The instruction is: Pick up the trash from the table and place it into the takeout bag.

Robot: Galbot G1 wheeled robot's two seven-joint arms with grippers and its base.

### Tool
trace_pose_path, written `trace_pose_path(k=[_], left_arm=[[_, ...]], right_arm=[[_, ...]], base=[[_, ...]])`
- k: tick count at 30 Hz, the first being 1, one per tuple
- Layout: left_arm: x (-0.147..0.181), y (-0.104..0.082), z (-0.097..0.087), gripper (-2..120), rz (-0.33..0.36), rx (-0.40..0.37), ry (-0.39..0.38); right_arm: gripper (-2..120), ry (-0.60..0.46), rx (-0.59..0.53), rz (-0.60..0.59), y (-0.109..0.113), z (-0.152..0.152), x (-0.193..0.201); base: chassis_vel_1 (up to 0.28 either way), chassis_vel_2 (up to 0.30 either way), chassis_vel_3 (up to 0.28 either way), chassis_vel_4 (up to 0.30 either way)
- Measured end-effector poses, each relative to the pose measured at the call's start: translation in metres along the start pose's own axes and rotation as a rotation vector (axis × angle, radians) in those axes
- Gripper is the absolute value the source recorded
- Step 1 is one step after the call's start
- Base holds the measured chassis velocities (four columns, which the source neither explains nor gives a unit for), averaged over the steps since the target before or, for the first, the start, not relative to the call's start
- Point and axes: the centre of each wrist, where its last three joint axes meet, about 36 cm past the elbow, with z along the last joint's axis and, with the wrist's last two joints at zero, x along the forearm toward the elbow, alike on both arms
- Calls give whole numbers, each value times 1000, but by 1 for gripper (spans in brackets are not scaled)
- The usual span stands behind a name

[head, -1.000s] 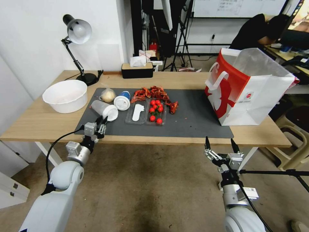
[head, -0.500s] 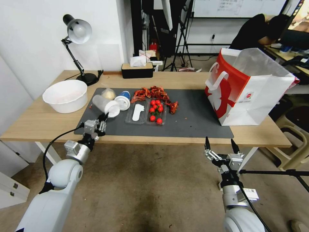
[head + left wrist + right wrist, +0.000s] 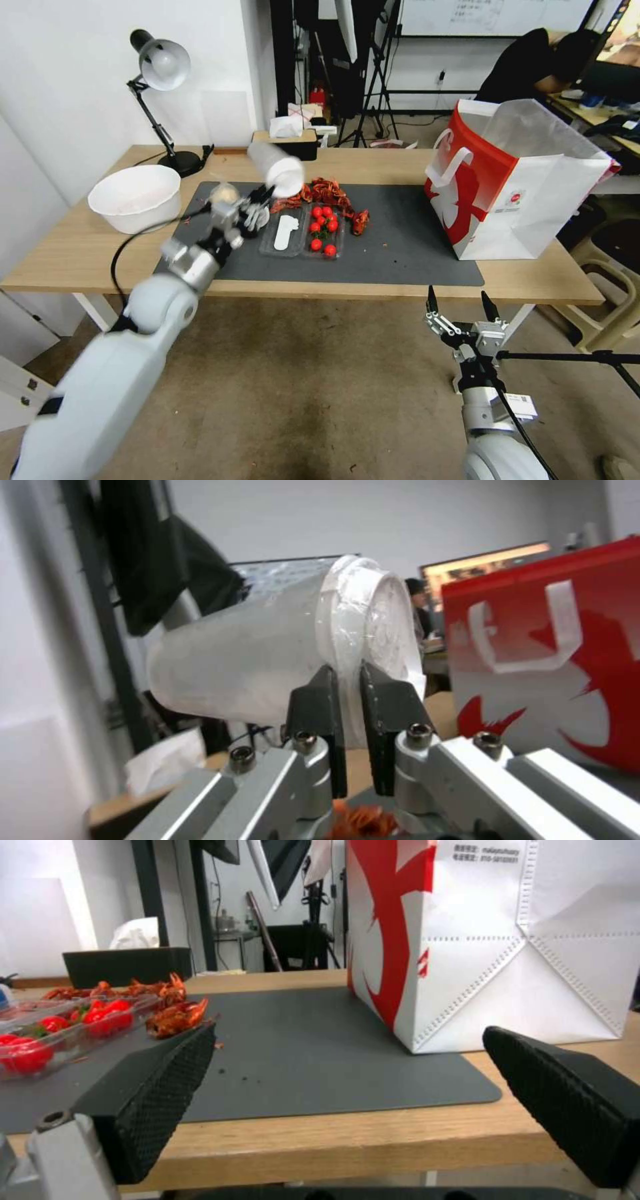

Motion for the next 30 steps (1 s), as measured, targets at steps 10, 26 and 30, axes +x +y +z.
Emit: trace_pose_path(k=[10,26,30], left_arm=[[-60,-1,-12,6,139,20,4],[-193,-44,-44,5,325,39,-52],[-228,-66,-49,5,371,45,-61]], right_arm=[[100,-6,12,2,-3,-4,-3],[100,-6,13,14,-4,-6,-3],[100,-5,15,21,-6,-5,-3]], base=[[0,0,0,0],[0,0,0,0],[0,0,0,0]])
